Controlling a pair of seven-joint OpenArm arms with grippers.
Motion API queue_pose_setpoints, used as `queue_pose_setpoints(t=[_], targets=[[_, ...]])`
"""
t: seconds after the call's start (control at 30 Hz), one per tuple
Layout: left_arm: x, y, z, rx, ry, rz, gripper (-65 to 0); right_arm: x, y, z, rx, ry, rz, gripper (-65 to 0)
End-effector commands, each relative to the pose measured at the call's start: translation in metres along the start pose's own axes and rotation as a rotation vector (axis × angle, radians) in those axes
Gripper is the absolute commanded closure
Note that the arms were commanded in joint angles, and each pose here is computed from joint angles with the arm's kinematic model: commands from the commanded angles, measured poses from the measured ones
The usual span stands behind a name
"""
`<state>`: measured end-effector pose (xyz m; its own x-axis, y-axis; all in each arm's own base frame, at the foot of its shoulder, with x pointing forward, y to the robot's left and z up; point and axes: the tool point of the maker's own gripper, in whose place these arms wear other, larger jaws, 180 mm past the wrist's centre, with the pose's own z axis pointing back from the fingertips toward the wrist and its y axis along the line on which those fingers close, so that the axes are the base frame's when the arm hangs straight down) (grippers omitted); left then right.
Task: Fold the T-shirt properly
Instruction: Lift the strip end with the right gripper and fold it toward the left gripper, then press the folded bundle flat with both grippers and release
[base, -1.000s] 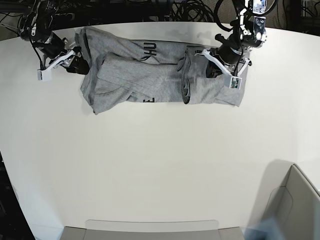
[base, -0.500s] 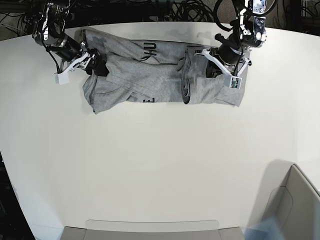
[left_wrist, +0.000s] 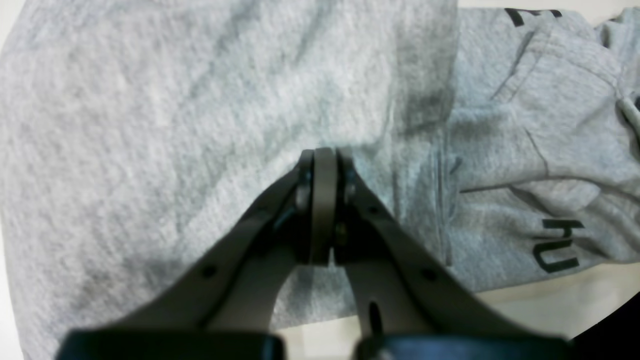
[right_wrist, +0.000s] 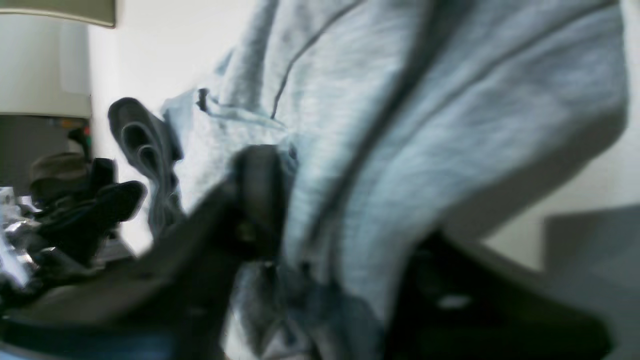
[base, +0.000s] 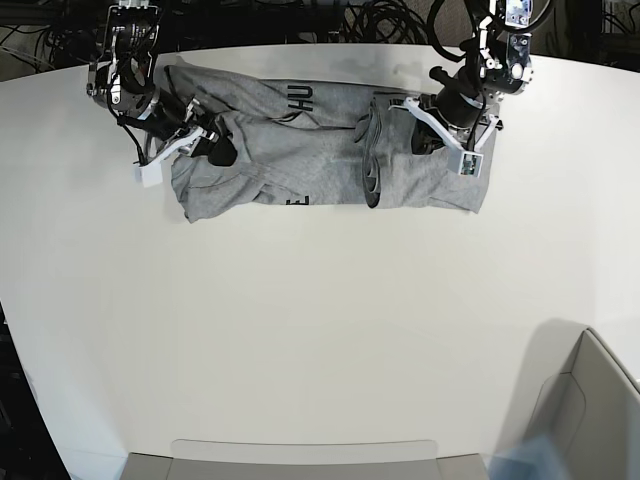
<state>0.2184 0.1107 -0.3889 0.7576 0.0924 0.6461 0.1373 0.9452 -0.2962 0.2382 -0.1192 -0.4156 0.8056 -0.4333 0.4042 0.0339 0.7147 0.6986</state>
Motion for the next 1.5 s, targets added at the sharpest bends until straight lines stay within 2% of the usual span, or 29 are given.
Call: queue_pose_setpoints(t=[0.0, 0.03, 0.13, 0.3, 0.47, 0.63, 0.8, 0.87, 1.1, 1.2, 1.47], targets=[[0.009, -0.001, 0.003, -0.005, -0.032, -0.01, 0.0, 0.011, -0.002, 0.002, -0.028, -0.019, 0.019, -4.2], [0.008, -0.001, 0.003, -0.006, -0.031, -0.01, 0.0, 0.01, -0.008, 0.002, -0.061, -0.011, 0.021, 0.0], [0.009, -0.002, 0.003, -0.008, -0.033, -0.009, 0.0, 0.017, -0.022, 0.003, -0.143, -0.007, 0.042, 0.0], [0.022, -0.011, 0.008, -0.025, -0.073, -0.017, 0.0, 0.04, -0.041, 0.019, -0.218, -0.015, 0.109, 0.0], [0.045, -0.029, 0.02, -0.084, -0.151, 0.015, 0.0, 0.072, -0.073, 0.045, -0.379, -0.036, 0.221, 0.0], [0.042, -0.029, 0.019, -0.093, -0.137, 0.028, 0.0, 0.113, -0.076, 0.073, -0.586, -0.092, 0.428, 0.0], [0.042, -0.029, 0.019, -0.093, -0.136, 0.028, 0.0, 0.124, -0.039, 0.071, -0.734, -0.067, 0.721, 0.0], [0.042, -0.029, 0.019, -0.092, -0.135, 0.026, 0.0, 0.124, -0.018, 0.07, -0.794, -0.033, 0.814, 0.0], [0.04, -0.022, 0.02, -0.081, -0.122, 0.005, 0.0, 0.108, 0.048, 0.048, -0.894, -0.02, 1.082, 0.0], [0.04, -0.016, 0.021, -0.07, -0.116, -0.017, 0.0, 0.091, 0.075, 0.03, -0.847, -0.041, 1.169, 0.0], [0.04, -0.003, 0.025, -0.047, -0.097, -0.072, 0.0, 0.062, 0.128, 0.002, -0.749, -0.067, 1.242, 0.0]])
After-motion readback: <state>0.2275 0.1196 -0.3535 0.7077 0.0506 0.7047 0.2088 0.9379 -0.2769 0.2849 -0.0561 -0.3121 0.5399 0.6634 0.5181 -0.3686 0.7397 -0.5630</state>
